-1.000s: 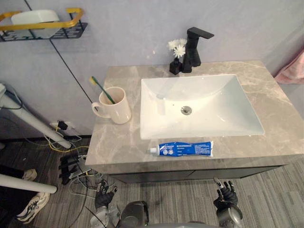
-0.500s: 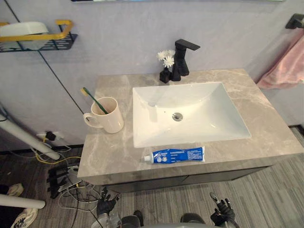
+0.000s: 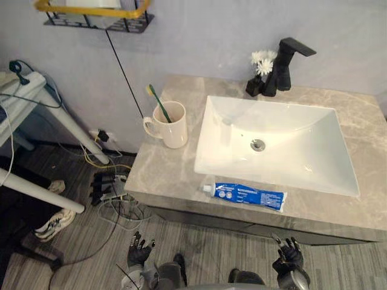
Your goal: Organize washtable
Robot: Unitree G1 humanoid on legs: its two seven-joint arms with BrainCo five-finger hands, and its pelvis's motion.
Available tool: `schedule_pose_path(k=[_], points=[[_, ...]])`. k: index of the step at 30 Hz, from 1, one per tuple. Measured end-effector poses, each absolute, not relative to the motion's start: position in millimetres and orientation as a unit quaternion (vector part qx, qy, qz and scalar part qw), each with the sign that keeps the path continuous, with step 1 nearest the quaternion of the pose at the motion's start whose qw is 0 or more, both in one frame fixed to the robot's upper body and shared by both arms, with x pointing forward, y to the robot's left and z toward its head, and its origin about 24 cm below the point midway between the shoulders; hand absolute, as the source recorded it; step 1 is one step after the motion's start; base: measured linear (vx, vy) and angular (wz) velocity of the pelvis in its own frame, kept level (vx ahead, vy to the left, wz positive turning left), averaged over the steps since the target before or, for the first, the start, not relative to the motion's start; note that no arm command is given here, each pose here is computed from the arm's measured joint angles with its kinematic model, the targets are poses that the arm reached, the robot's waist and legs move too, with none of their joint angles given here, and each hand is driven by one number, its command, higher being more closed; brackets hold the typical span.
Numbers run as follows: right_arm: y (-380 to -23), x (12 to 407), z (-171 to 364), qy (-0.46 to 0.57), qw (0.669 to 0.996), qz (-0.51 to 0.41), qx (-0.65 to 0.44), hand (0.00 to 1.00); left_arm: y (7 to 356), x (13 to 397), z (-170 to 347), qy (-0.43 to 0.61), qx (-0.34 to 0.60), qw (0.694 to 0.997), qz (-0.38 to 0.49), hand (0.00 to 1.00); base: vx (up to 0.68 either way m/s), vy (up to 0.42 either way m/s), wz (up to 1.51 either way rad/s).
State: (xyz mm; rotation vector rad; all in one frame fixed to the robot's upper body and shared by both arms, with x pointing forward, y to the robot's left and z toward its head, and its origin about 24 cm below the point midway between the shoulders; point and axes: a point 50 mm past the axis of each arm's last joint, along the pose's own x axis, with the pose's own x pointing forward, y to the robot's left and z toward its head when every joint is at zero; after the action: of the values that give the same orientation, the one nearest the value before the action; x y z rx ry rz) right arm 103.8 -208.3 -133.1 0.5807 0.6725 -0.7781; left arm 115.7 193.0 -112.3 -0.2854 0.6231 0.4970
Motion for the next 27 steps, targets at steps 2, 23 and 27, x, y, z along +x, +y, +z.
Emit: schedule_pose_path(k=[2,23,27], points=[[-203,90,-141,0.342,0.811,-0.38,0.284,0.0,193,108,-119,0.322,-0.139,0.904,0.245,0.0,0.03,0.071,0.09],[-197,57,-164,0.444,0.769,-0.379,0.259,0.0,192,83,-148,0.417,-0.114,0.866,0.251,0.0,0.0,0.004,-0.16],[-197,57,-164,0.444,0.769,-0.379,0.259,0.0,192,83,-148,0.417,-0.114,0.866,0.251,0.0,0.0,0.0,0.0]])
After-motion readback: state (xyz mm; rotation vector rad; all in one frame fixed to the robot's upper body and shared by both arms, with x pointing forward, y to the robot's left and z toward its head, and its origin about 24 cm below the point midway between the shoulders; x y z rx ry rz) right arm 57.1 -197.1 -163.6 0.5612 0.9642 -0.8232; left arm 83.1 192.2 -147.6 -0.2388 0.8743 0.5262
